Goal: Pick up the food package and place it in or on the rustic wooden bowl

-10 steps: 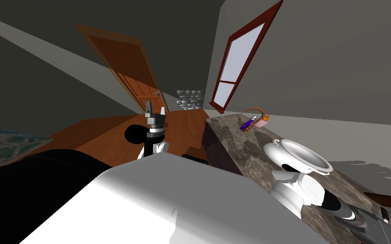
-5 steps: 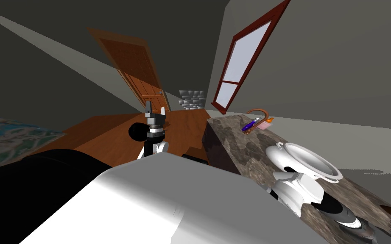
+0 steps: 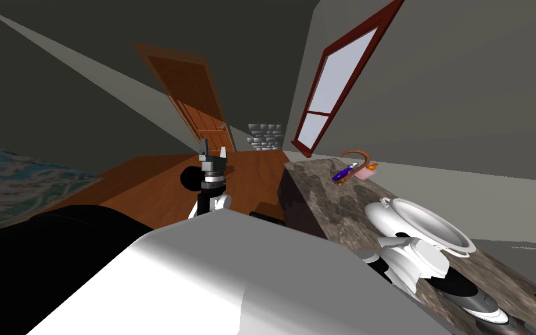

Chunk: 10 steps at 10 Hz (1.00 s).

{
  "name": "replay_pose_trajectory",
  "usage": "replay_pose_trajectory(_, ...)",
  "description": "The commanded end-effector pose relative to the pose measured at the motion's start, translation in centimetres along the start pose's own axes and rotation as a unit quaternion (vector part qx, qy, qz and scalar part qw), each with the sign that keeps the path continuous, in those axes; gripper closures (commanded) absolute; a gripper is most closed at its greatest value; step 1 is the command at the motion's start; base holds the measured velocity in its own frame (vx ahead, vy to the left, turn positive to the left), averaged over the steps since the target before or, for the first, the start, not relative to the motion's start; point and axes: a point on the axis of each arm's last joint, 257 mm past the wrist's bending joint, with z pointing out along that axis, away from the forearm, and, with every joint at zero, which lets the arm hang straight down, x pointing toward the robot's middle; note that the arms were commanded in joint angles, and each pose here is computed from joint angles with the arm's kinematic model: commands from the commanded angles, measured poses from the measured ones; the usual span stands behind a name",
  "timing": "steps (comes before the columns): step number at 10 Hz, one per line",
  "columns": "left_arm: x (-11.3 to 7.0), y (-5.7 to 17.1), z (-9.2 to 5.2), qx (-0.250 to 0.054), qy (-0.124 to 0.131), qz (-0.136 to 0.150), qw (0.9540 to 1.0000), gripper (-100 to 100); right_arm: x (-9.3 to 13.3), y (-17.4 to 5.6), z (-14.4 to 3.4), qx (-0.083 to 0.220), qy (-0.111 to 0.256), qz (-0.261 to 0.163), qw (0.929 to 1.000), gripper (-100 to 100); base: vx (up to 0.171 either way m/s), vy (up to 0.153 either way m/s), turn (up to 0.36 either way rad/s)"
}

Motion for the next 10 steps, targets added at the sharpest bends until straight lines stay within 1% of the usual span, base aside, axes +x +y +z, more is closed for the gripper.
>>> replay_pose_trajectory(1,0.0,0.0,0.0,0.000,0.000,0.000,1.0000,0,0.2,-0.8,0.2,0.018,-0.004,-0.011,0.9998,-100,-0.016,-0.042,0.053)
replay_pose_trajectory(3,0.0,0.0,0.0,0.000,0.000,0.000,1.0000,0,-0.5,-2.4,0.2,0.064,-0.017,-0.026,0.9975,-100,-0.030,-0.050,0.076)
replay_pose_trajectory(4,0.0,0.0,0.0,0.000,0.000,0.000,1.0000,0,-0.1,-2.6,0.2,0.066,-0.017,-0.034,0.9971,-100,-0.027,-0.054,0.033)
replay_pose_trajectory(7,0.0,0.0,0.0,0.000,0.000,0.000,1.0000,0,-0.3,-4.3,-0.3,0.113,-0.027,-0.062,0.9913,-100,-0.038,-0.057,0.048)
replay_pose_trajectory(10,0.0,0.0,0.0,0.000,0.000,0.000,1.0000,0,-0.5,-5.1,-0.7,0.136,-0.031,-0.077,0.9872,-100,-0.031,-0.048,0.029)
